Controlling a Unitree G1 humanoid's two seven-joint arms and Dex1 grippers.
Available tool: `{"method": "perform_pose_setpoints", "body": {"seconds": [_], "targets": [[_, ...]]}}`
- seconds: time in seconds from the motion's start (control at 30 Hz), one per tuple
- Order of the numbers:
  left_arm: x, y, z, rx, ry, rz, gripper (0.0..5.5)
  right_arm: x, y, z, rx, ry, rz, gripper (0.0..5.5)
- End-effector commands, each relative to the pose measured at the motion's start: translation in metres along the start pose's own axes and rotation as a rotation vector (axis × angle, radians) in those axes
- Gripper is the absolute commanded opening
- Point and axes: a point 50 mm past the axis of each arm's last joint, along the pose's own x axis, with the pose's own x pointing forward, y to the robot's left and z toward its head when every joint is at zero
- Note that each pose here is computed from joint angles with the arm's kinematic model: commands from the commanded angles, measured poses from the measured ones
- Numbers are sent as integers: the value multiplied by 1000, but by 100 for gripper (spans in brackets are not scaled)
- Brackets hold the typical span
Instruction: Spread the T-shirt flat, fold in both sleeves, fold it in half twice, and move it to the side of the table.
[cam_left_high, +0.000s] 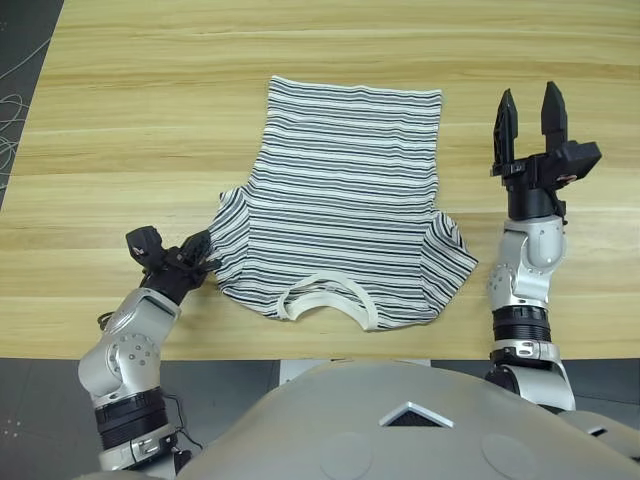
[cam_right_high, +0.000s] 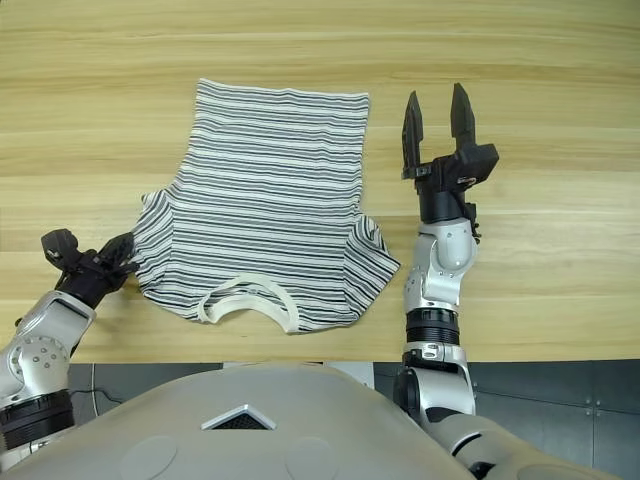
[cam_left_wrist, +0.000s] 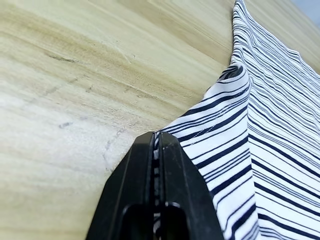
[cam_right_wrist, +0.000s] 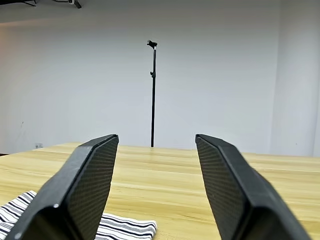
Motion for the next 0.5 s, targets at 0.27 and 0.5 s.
{"method": "perform_pose_setpoints", "body": {"seconds": [0.27, 0.5], "targets": [[-4, -27, 9, 185, -9, -136, 13, 1, 0, -5, -19, -1, 0, 286], [-8, -38, 9, 253, -19, -172, 13, 1, 2, -6, -17, 0, -2, 286]]}}
